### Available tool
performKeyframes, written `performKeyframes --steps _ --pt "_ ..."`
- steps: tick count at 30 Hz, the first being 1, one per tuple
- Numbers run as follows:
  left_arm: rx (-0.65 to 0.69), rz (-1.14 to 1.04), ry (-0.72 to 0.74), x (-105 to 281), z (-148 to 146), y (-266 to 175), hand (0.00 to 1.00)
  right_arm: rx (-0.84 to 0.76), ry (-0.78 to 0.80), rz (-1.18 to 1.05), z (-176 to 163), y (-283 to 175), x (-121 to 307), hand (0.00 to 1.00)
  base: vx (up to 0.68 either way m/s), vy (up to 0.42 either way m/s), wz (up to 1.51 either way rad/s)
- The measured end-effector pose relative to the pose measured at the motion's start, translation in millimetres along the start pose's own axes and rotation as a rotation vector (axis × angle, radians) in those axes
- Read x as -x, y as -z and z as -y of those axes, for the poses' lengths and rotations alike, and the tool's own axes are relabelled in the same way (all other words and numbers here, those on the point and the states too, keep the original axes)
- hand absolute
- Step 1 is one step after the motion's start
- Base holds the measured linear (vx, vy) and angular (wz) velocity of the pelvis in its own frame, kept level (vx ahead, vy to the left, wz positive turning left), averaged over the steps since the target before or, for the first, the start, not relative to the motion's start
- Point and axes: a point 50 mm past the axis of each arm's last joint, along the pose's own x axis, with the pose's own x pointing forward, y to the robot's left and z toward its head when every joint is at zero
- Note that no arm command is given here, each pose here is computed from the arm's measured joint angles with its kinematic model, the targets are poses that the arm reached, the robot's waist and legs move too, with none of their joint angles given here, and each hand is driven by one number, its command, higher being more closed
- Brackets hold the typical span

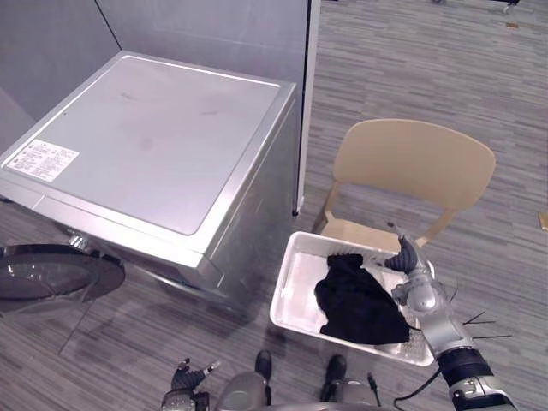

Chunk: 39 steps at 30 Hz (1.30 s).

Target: Pick up the laundry basket with both hands and put the clothes into the washing machine.

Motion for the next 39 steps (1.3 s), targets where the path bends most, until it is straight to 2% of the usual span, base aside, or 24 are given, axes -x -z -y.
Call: performKeyframes --steps 4,9,17,18,25,28,33,36,39 --pt "-0.02 0.038 0.013 -1.7 3.0 -9.8 0.0 0.076 -0.049 -0.068 -6.7 10.7 -9.4 0.0 -0.18 0.034 0.02" --pt "-0.003 0.122 0.014 -7.7 6.6 -41.3 0.0 0.143 -0.04 -0.118 4.3 7.5 -27.5 0.0 -0.13 0.004 0.05" --pt "0.103 0.344 0.004 -6.7 12.4 -113.9 0.0 0.207 0.131 -0.05 49.2 -29.5 -55.4 0.0 -0.02 -0.057 0.16" --pt "0.125 0.364 0.005 -6.2 12.7 -121.4 0.0 0.209 0.168 -0.032 56.4 -35.9 -58.3 1.0 0.03 -0.06 0.09" --pt "0.248 0.425 -0.025 -3.7 5.5 -146.9 0.0 0.173 0.296 0.038 89.3 -63.5 -68.2 1.0 0.05 -0.059 0.13" --pt "0.293 0.413 -0.037 -4.6 1.3 -145.8 0.0 0.082 0.293 0.062 88.0 -72.2 -68.0 1.0 0.05 -0.065 0.02" --pt "0.309 0.395 -0.016 -3.3 10.5 -140.8 0.0 -0.048 0.269 0.158 73.3 -89.6 -55.4 1.0 0.04 -0.05 -0.07" --pt "0.322 0.384 0.003 -0.6 18.3 -135.6 0.0 -0.18 0.318 0.229 74.3 -96.8 -36.4 1.0 0.01 0.017 -0.06" --pt "0.308 0.351 -0.015 -1.6 12.5 -119.7 0.0 -0.325 0.371 0.262 74.1 -98.8 -18.6 1.0 0.01 0.032 -0.14"
